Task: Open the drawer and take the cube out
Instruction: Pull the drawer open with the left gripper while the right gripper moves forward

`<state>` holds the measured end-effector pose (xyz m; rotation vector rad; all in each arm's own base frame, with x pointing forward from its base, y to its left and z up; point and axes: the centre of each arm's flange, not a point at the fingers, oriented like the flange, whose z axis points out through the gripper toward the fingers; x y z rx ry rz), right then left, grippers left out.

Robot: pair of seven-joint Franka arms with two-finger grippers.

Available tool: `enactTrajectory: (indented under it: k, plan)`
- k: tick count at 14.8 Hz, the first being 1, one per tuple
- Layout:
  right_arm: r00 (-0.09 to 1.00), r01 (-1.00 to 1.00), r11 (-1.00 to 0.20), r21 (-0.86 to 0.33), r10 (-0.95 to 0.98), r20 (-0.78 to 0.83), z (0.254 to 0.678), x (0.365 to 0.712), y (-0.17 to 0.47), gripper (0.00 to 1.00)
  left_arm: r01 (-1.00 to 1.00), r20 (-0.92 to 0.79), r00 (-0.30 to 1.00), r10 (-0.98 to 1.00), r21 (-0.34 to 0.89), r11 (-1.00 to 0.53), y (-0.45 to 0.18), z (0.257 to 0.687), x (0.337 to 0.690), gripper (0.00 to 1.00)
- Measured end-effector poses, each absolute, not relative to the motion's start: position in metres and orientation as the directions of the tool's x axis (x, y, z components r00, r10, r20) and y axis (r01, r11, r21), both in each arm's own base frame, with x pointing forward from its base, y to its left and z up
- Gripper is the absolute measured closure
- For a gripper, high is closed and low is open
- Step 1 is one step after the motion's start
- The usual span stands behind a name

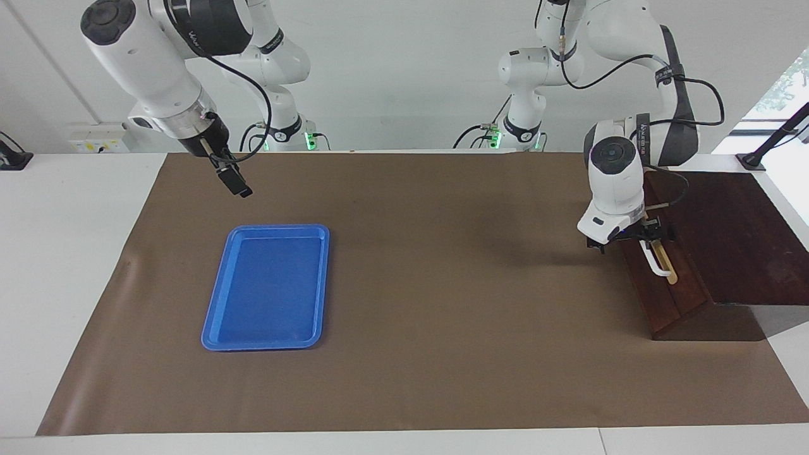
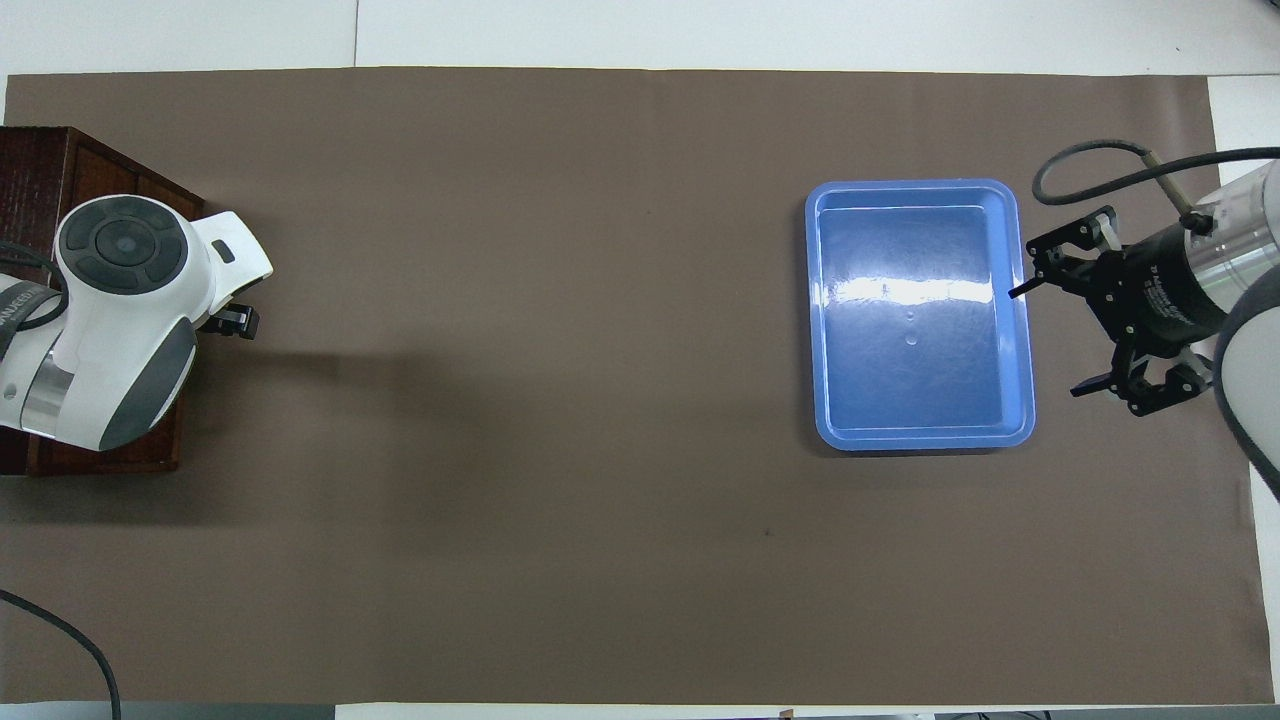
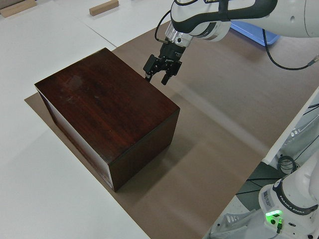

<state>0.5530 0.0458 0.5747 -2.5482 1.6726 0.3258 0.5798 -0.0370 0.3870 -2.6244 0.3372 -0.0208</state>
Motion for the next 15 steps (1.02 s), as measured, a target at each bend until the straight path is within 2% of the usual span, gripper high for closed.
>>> enactTrajectory:
  k: [7, 10, 15]
  plan:
    - [0.011, -0.998, -0.038, 0.056, -0.908, -0.418, 0.552, 0.611, 0.108, 0.03, -0.229, -0.049, 0.971, -0.234, -0.474, -0.85, -0.033, 0.386, 0.58, 0.0]
    - [-0.026, -0.999, 0.006, 0.047, -0.895, -0.445, 0.537, 0.623, 0.14, 0.03, -0.226, -0.05, 0.972, -0.231, -0.476, -0.85, -0.033, 0.387, 0.58, 0.0]
    - [0.007, -1.0, -0.014, 0.012, -0.872, -0.49, 0.507, 0.633, 0.195, 0.03, -0.213, -0.049, 0.975, -0.217, -0.482, -0.85, -0.028, 0.394, 0.583, 0.0]
